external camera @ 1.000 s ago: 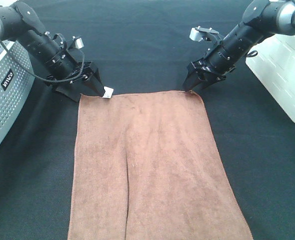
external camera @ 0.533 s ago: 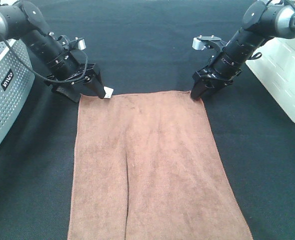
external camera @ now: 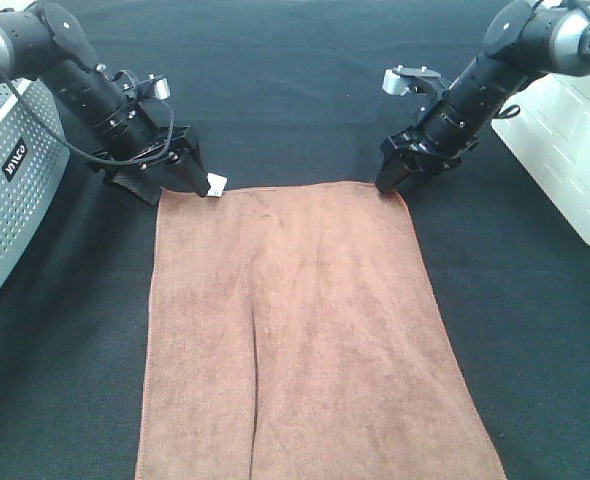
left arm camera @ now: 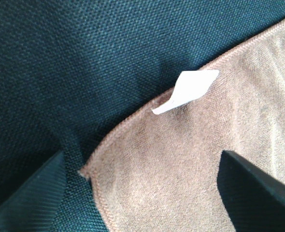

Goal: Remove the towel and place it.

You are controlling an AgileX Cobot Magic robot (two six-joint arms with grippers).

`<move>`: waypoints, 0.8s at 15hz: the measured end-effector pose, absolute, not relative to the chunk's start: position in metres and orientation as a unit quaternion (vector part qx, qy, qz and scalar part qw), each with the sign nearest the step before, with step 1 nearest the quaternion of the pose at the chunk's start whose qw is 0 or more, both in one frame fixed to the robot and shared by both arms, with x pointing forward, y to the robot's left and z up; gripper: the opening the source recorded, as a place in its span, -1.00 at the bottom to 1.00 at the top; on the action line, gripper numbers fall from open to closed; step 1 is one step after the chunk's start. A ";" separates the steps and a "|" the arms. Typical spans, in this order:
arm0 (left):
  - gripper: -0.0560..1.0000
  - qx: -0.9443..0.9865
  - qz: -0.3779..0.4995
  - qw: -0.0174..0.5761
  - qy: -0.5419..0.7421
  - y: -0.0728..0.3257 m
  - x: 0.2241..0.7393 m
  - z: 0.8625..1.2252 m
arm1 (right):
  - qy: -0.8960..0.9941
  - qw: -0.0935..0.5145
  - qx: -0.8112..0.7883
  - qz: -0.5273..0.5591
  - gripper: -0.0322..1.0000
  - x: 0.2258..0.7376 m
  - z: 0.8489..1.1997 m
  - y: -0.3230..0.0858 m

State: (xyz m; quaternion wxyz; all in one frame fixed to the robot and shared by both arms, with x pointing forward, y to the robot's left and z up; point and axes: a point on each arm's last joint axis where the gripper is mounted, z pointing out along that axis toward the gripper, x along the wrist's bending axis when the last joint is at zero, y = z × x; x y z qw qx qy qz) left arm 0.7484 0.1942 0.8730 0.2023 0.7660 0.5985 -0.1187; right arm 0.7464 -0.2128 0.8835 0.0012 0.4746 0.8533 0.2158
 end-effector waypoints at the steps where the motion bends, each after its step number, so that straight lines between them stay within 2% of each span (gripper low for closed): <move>1: 0.63 0.766 -0.119 0.202 0.598 0.194 0.748 0.873 | 0.857 0.006 0.466 0.218 0.30 0.747 0.888 -0.213; 8: 0.63 0.785 -0.107 0.188 0.581 0.181 0.745 0.873 | 0.855 0.008 0.474 0.210 0.35 0.748 0.875 -0.214; 11: 0.52 0.794 -0.110 0.184 0.569 0.166 0.742 0.873 | 0.860 0.009 0.465 0.210 0.20 0.746 0.874 -0.201; 12: 0.42 0.793 -0.110 0.183 0.570 0.166 0.741 0.872 | 0.861 0.010 0.463 0.210 0.00 0.746 0.873 -0.197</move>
